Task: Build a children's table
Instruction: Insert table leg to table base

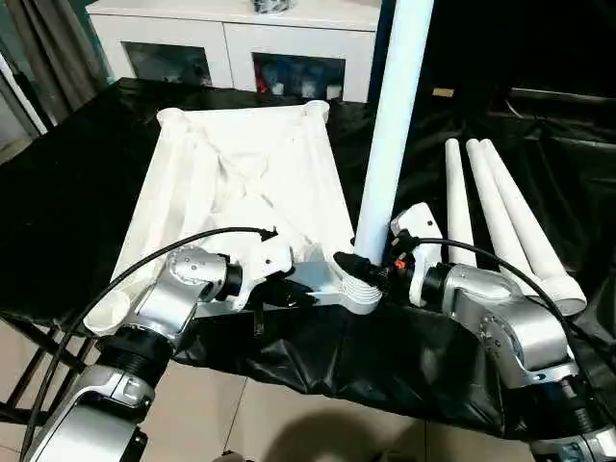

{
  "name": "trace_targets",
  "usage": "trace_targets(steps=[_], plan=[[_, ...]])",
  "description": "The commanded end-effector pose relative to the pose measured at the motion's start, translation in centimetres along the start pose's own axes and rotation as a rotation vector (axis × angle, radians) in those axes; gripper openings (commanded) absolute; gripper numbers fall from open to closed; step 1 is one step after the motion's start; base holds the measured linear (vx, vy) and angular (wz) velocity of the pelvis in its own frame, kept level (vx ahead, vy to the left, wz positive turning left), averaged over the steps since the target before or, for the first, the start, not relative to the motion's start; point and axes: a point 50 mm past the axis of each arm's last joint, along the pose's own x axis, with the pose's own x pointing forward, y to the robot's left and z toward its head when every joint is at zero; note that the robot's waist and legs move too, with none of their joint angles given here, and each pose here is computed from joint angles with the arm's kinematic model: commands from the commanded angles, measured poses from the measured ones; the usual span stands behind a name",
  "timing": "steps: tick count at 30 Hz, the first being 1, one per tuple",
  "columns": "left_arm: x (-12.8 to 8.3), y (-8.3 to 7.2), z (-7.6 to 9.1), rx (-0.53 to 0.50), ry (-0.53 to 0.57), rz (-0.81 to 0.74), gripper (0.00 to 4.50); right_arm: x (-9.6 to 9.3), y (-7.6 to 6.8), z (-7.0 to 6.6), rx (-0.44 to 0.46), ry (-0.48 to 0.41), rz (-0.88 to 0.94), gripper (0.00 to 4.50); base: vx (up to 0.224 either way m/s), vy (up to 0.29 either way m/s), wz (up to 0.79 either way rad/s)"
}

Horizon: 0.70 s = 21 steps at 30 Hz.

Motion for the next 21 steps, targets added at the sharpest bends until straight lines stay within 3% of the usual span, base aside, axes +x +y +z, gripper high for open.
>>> trace_targets(steps=[1, 9, 16, 21], plan=[[-0.2, 0.2, 0.2, -0.022, -0.026, -0.001, 0.00, 0.4, -0.2, -0.7, 0.011, 0.026, 0.006, 1.92, 0.000, 0.000, 0.00], [-0.4, 0.4, 0.5, -0.016, -0.026, -0.001, 0.00, 0.3, -0.6, -1.8, 0.086, 0.003, 0.019, 1.92, 0.000, 0.000, 0.00], [-0.5, 0.7, 0.6, -0.021, -0.032, 0.032, 0.00, -1.1, -0.9, -4.6, 0.205, -0.079, -0.064, 1.92, 0.000, 0.000, 0.00], [-0.4, 0.8, 0.7, -0.022, -0.033, 0.040, 0.00, -1.5, -0.6, -6.2, 0.201, -0.096, -0.119, 1.91, 0.000, 0.000, 0.00]])
